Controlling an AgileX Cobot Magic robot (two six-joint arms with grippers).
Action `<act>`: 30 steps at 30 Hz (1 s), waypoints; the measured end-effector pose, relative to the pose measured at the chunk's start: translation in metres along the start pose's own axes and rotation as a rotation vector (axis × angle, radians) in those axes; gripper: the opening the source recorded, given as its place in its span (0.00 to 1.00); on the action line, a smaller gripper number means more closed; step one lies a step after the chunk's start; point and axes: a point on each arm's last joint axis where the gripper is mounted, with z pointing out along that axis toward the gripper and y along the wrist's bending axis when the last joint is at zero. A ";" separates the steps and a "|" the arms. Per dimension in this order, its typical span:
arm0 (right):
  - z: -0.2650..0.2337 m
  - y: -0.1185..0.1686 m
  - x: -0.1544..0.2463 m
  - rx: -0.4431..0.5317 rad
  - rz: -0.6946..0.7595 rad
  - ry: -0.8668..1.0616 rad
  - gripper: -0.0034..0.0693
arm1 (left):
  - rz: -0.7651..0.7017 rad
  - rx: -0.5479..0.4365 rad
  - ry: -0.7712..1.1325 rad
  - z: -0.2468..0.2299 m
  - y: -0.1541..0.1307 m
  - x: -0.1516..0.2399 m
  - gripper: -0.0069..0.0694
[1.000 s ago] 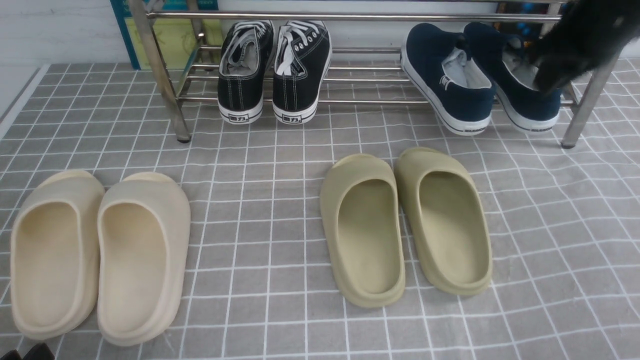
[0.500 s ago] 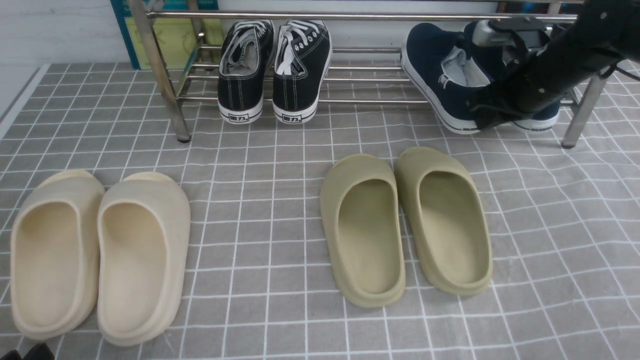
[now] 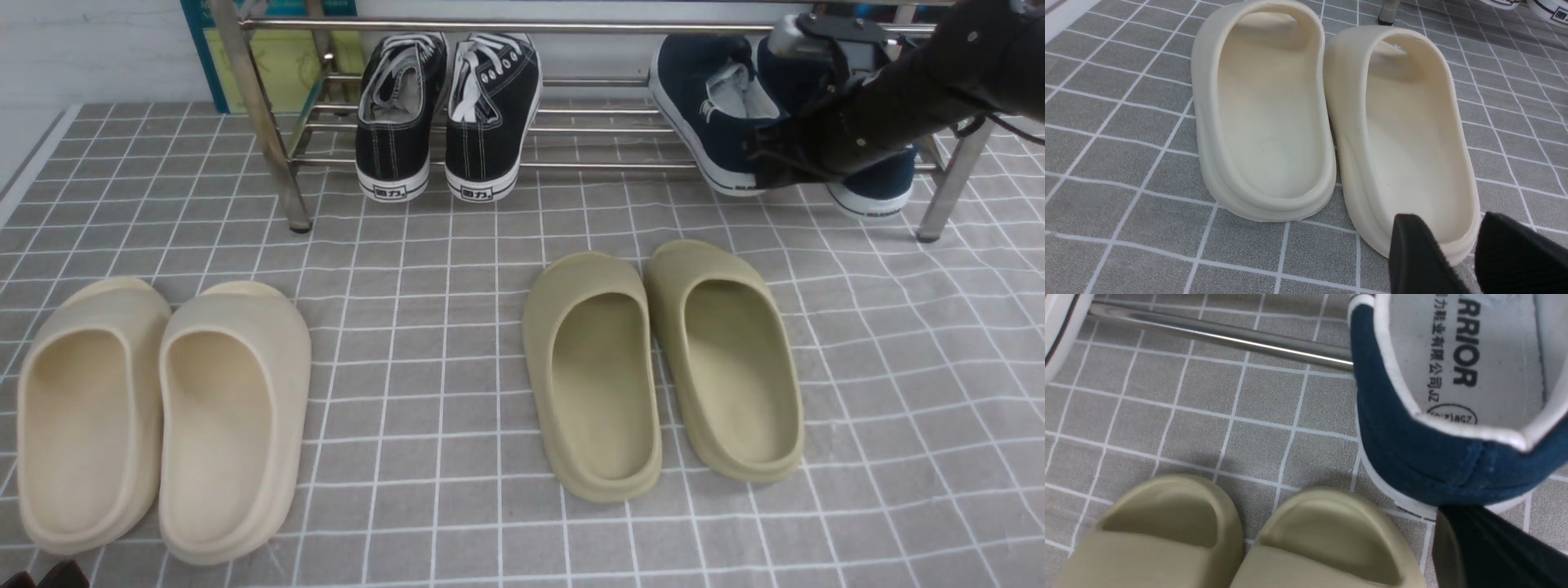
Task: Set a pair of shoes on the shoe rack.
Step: Use the right arm to put a shoe into the shoe rack
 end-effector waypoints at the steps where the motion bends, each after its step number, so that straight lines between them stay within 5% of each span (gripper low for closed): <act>1: -0.004 0.002 -0.002 -0.005 -0.011 0.000 0.05 | 0.000 0.000 0.000 0.000 0.000 0.000 0.40; 7: -0.066 0.015 -0.016 0.069 -0.203 0.033 0.05 | 0.000 0.000 0.000 0.000 0.000 0.000 0.40; 13: -0.123 0.015 -0.013 0.248 -0.294 0.133 0.05 | 0.000 0.000 0.000 0.000 0.000 0.000 0.40; 21: -0.084 -0.012 0.017 0.370 -0.306 0.248 0.05 | -0.001 0.000 0.000 0.000 0.000 0.000 0.40; 30: -0.033 -0.029 0.016 0.400 -0.266 0.113 0.05 | -0.001 0.000 0.000 0.000 0.000 0.000 0.40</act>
